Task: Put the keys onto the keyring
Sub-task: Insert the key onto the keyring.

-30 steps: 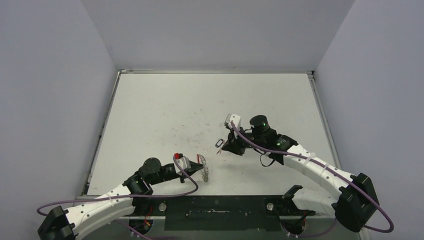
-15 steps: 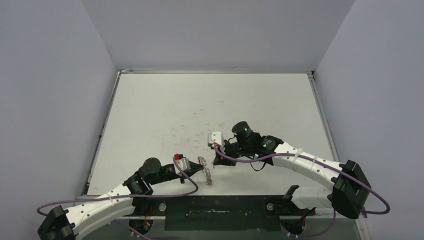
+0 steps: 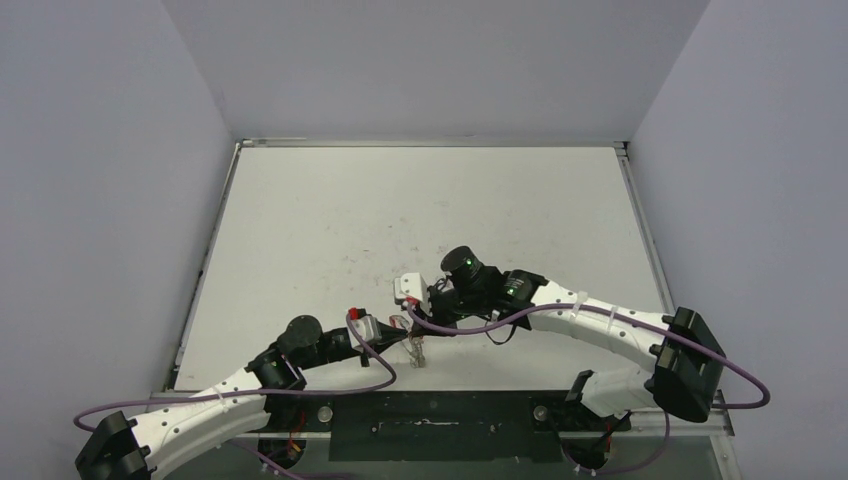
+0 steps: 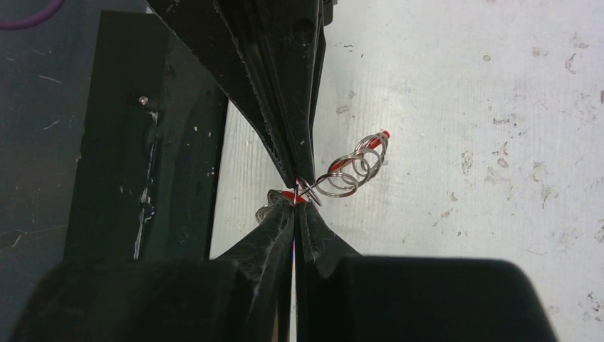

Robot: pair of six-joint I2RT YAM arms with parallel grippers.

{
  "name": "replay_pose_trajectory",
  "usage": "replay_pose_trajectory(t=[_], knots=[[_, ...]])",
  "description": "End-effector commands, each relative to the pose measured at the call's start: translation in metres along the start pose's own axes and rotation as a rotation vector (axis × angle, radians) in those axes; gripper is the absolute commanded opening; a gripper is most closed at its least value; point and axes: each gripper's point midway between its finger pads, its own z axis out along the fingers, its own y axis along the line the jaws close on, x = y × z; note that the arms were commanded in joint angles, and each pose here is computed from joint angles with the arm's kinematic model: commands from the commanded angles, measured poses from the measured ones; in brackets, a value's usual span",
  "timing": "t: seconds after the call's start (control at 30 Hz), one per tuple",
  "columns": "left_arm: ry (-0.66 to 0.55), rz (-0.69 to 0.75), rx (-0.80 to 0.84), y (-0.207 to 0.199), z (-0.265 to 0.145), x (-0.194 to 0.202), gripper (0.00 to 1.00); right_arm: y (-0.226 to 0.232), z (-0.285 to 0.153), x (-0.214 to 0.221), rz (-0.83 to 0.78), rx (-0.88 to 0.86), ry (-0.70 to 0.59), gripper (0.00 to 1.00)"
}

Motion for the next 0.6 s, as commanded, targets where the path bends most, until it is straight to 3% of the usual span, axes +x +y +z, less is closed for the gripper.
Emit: replay_pose_trajectory(t=[0.0,0.57], knots=[[-0.100,0.043,0.019,0.000,0.004,-0.039,0.00,-0.006,0.002,-0.017,-0.057,0.025,-0.013,0.00],[-0.102,0.042,0.018,0.000,0.005,-0.039,0.00,-0.010,-0.009,-0.035,-0.074,0.074,-0.061,0.00]])
